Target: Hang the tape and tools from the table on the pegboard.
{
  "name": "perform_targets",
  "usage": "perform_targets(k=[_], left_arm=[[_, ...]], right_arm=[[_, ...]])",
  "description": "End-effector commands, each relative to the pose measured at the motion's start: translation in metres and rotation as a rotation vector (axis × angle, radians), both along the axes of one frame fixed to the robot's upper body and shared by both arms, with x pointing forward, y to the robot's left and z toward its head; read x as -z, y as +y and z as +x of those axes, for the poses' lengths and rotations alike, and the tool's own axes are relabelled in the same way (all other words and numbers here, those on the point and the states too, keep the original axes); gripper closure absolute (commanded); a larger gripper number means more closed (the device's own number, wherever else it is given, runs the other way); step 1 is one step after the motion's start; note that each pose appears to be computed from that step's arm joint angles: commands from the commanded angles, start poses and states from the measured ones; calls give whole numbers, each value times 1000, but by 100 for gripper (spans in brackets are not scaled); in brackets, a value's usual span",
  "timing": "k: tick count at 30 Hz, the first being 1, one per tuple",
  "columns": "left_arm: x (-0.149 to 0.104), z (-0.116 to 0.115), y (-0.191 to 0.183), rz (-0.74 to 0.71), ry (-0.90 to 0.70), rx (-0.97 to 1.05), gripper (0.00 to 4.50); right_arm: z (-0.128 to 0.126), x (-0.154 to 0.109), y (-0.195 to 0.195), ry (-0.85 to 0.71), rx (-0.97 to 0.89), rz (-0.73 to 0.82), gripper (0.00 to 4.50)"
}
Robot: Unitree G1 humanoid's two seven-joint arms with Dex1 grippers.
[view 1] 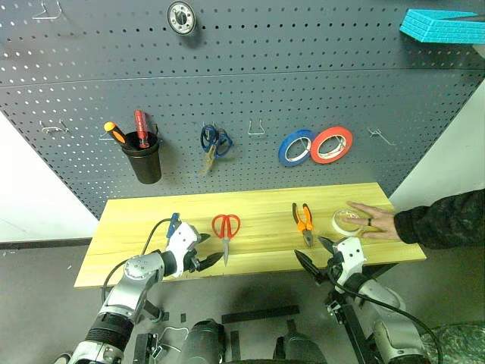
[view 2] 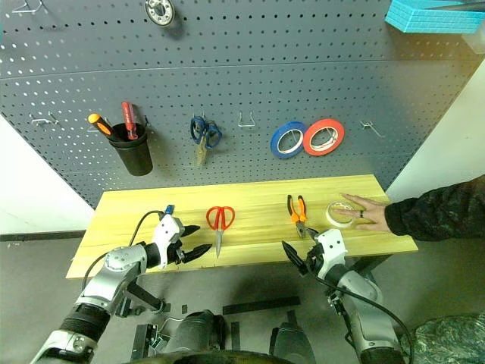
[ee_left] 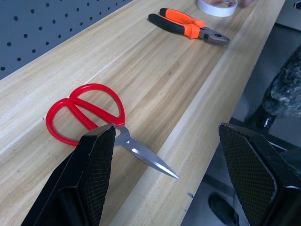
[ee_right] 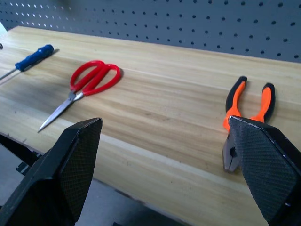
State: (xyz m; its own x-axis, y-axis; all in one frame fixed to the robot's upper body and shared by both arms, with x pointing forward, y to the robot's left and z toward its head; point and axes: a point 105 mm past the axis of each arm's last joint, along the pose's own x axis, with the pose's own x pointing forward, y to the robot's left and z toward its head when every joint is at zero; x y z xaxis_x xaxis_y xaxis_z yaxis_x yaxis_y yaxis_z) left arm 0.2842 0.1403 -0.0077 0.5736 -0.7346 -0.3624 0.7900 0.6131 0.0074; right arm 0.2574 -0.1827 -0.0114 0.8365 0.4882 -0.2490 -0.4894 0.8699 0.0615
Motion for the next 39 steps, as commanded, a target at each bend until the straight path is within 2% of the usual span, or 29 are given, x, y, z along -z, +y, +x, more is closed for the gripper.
perform_targets(k=[1, 9, 14, 20, 25, 30, 34, 39], left_arm=[[-16, 8, 13, 2, -54, -8, 88], [-24, 5, 33, 18, -45, 16, 88], [-28, 14, 19, -1, -93, -16, 88], [-44, 19, 2, 16, -175, -3, 88], [-65, 21, -17, -25, -180, 79, 88], [-63, 25, -30, 18, -147, 181, 88], [-78, 32, -41, 13, -173, 234, 88], [-81, 20, -46, 15, -166, 277, 88]], right_arm=[[0, -13, -5, -33, -18, 2, 0], [3, -25, -45, -38, 20, -68, 0], [22, -30, -47, -101, 124, -103, 0], [30, -36, -46, -117, 279, -100, 0], [39, -34, -57, -19, 386, -156, 0], [61, -55, -59, -51, 378, -196, 0], [80, -64, -66, -11, 347, -270, 0], [87, -65, -71, 73, 272, -319, 0]])
